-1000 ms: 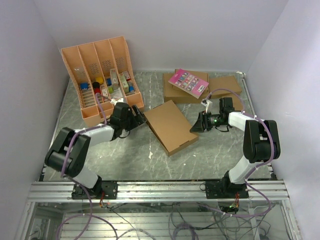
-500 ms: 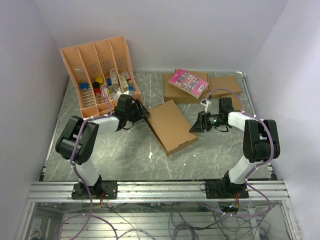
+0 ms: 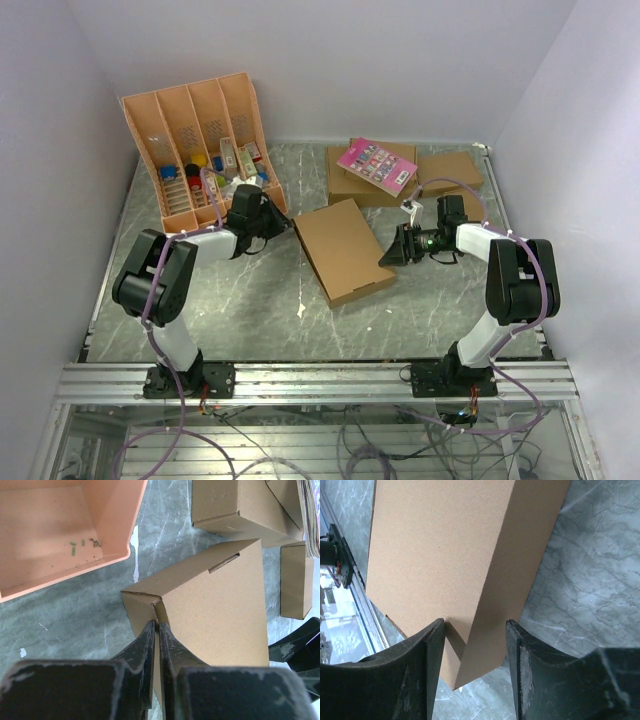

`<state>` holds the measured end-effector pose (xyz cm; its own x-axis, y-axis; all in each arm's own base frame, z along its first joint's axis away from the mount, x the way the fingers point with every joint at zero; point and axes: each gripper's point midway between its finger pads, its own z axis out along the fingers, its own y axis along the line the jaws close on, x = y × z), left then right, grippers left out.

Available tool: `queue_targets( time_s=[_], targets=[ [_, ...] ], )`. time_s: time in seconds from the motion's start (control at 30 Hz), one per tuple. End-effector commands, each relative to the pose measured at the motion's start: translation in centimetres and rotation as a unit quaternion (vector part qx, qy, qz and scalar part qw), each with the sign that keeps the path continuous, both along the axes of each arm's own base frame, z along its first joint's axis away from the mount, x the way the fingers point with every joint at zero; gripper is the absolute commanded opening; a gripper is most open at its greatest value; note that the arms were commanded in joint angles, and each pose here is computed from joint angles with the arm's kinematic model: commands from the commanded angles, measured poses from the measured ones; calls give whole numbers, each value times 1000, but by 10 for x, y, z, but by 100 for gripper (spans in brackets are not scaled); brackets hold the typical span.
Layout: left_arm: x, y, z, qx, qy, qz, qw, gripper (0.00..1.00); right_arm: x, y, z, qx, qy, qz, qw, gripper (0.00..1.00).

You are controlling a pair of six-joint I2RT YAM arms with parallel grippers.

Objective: Fold the paper box

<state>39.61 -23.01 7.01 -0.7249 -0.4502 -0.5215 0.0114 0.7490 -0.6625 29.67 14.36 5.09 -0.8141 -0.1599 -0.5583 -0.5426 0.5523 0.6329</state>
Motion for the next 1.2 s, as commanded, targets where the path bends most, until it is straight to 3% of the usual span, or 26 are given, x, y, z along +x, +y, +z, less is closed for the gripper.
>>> queue_targets(
  time_s=[0.0, 0.2, 0.4, 0.77, 1.17],
  targets=[
    [-6, -9, -2, -5, 2, -34, 999, 16, -8, -8, -27, -52, 17, 6, 999, 50],
    [-12, 1, 27, 11, -31, -30, 999, 53, -5, -7, -22, -48, 8, 5, 999, 51],
    [-12, 14, 39, 30, -49, -14, 998, 69, -6, -6, -21, -45, 7, 7, 999, 52],
    [15, -3, 22, 35, -18, -35, 999, 67, -6, -8, -25, -52, 9, 7, 999, 51],
    [21, -28, 1, 56, 11, -82, 995, 44, -7, -5, -28, -66, 3, 18, 998, 45]
  ],
)
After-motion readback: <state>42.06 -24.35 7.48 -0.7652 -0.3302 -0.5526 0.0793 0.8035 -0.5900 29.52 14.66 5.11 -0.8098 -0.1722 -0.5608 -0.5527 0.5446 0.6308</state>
